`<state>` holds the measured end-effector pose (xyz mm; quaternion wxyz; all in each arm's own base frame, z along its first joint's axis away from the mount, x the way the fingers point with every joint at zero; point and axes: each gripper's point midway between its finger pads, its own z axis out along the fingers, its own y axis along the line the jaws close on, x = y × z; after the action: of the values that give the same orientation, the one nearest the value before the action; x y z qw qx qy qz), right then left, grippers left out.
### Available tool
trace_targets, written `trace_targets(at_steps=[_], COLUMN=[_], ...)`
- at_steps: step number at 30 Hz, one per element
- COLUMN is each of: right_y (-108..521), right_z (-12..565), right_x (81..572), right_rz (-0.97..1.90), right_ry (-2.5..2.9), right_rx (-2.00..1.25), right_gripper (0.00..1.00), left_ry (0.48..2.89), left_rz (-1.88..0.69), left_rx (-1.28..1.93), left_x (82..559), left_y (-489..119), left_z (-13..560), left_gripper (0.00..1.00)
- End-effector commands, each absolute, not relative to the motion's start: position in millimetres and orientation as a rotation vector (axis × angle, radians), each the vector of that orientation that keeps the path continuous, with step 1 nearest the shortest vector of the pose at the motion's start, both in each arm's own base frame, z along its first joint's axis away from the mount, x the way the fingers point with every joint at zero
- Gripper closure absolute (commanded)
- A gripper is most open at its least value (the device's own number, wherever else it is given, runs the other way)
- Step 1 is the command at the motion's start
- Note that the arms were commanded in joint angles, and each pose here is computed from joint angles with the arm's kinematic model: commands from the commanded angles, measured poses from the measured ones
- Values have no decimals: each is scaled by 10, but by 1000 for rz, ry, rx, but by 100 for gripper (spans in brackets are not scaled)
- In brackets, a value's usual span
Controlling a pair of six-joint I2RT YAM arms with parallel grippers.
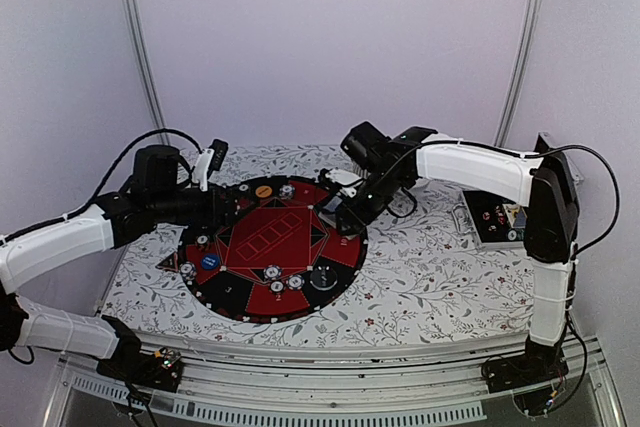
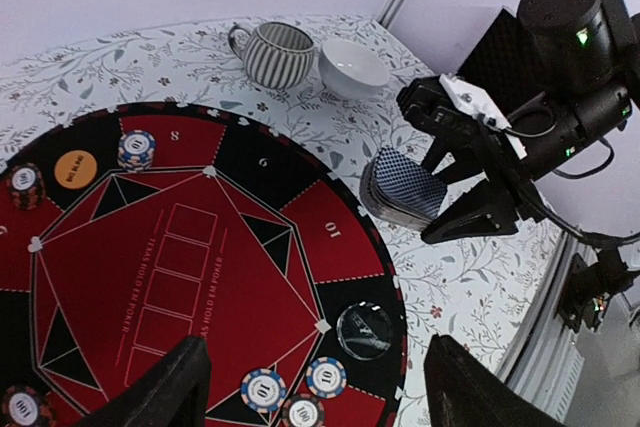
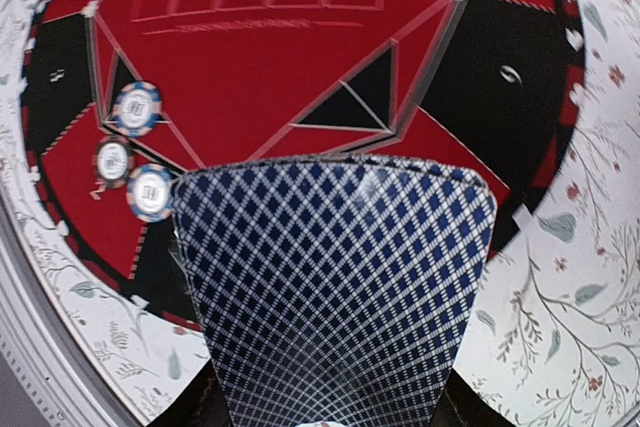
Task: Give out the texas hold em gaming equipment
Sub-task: Pass from the right arm to the left
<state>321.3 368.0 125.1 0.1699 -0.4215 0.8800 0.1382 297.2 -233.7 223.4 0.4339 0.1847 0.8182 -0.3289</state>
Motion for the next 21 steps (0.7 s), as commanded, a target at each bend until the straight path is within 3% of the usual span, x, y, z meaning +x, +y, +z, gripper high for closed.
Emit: trace_targets(at_steps=[1, 4, 7, 21], right_y=[4037, 4126, 4223, 4591], right_z=[1558, 1612, 1638, 1970], right_x=[2937, 2833, 2665, 2008], right_rz=[561, 568, 605, 740], right_ry=[2354, 2319, 2270, 2039], right_rx=[-1386, -1451, -1532, -1782], right_gripper=[67, 67, 68, 68], left_ry=[1834, 1649, 1475, 1393], left_rz=[-877, -791, -825, -746], left_rx=[686, 916, 1140, 1352], left_x=[2665, 2348, 1948, 1980], left_y=[-2608, -2664, -2687, -2830], left_z=[2447, 2544, 2521, 2212], left_gripper=[25, 18, 3, 2])
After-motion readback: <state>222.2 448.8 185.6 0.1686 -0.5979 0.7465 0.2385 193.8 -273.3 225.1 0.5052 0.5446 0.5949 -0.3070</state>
